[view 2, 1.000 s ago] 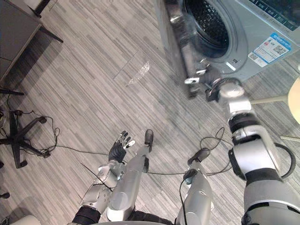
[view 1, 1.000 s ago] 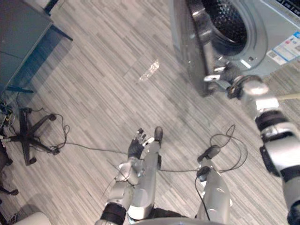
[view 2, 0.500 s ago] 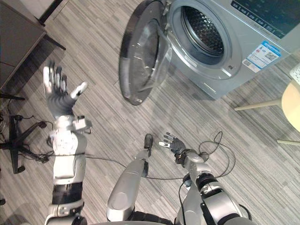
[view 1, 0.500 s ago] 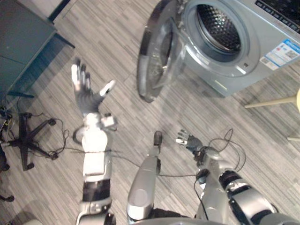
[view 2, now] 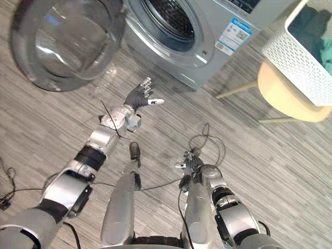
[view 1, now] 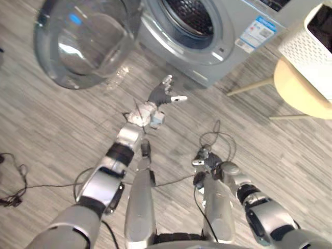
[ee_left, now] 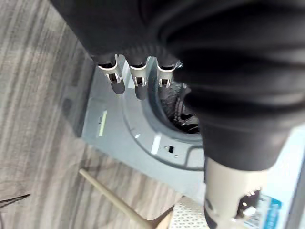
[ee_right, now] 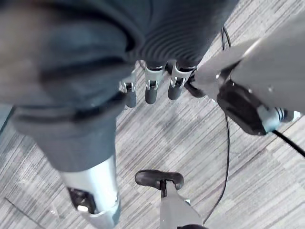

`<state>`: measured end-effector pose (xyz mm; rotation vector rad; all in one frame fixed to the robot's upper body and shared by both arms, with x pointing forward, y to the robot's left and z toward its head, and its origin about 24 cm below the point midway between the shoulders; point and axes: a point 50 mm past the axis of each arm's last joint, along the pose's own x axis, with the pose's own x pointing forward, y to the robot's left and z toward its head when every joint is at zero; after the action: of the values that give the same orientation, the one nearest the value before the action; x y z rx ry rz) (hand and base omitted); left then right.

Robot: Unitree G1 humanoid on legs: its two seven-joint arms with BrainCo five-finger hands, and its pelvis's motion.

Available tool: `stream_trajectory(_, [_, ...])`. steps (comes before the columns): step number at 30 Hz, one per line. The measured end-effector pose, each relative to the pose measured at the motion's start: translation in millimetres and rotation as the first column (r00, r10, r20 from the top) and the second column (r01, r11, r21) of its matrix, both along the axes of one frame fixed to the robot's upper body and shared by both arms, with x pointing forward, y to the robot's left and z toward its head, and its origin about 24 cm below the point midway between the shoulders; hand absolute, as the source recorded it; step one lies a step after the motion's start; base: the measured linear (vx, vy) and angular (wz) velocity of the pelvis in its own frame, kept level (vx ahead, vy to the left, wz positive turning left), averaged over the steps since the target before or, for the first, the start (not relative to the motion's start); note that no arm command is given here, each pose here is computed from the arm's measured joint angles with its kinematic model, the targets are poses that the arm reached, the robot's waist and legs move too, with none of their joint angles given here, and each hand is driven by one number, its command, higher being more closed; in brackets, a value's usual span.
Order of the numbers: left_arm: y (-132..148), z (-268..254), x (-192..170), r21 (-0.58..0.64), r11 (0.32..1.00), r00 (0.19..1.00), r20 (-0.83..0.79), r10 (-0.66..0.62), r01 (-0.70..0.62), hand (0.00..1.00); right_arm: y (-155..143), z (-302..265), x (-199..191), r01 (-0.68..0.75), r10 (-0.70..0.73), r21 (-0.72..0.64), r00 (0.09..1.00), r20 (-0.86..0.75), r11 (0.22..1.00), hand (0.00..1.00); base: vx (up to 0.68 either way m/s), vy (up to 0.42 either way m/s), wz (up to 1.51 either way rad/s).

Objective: Pick up the laundry basket with both hands and put the clothes into the washing machine.

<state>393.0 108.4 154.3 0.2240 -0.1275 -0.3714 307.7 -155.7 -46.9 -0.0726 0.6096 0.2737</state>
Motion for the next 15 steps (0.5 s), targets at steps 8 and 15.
stream_trajectory(8, [74, 53, 19, 0.129, 0.923, 0.925, 0.167, 0.341, -0.364, 0.0, 24, 23, 8, -0.029, 0.02, 0.06, 0.988, 0.154, 0.998, 0.0, -0.02, -0.07, -0.36])
stream_trajectory(15, [127, 32, 1, -0.104, 0.847, 0.842, 0.094, 0.531, -0.522, 0.0, 16, 29, 3, 0.083, -0.118, 0.173, 0.972, 0.204, 0.981, 0.0, 0.07, 0.043, -0.49])
